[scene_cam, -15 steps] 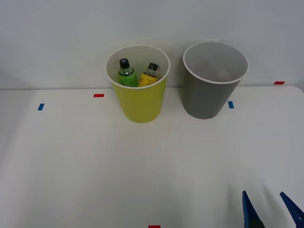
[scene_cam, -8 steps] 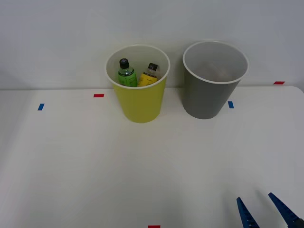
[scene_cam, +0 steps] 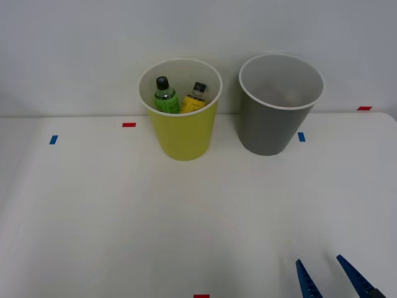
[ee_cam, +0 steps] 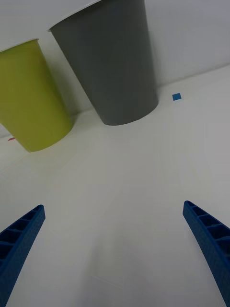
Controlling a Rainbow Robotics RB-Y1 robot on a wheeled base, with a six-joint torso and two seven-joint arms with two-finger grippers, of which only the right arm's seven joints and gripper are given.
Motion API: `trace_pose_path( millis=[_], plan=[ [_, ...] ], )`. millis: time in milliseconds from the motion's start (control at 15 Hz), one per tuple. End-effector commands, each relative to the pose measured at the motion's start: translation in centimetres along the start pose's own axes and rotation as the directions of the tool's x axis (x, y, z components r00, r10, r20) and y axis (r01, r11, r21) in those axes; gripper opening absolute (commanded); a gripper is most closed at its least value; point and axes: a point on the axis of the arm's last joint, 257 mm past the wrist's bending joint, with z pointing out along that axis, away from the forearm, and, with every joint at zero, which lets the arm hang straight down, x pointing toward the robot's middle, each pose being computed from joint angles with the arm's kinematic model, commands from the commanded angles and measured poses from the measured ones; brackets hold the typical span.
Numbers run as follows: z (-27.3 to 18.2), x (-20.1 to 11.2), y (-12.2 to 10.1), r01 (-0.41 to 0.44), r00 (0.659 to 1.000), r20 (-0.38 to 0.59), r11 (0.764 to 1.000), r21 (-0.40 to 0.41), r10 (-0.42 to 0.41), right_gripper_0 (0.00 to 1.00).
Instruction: Put cans in the gray bin, plastic bottles in the light green bin
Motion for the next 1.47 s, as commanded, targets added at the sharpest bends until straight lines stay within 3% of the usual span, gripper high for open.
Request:
trace_pose_path(
  millis=[67,267,533,800,1000,1467],
  plan=[
    [-0.4,0.9,0.3,0.026,0.999,-0.024,1.000,0.006,-0.026,1.00],
    [-0.7,1.8,0.3,0.111,0.992,-0.062,0.994,-0.002,-0.111,1.00],
    [-0.8,1.2,-0.5,0.195,0.980,-0.042,0.980,0.034,-0.193,1.00],
    [-1.6,1.2,-0.4,0.168,0.985,-0.037,0.985,0.041,-0.167,1.00],
    [-1.1,0.9,-0.6,0.302,0.953,-0.039,0.953,0.019,-0.301,1.00],
    [-1.4,1.0,-0.7,0.299,0.954,-0.043,0.954,0.028,-0.298,1.00]
  ],
)
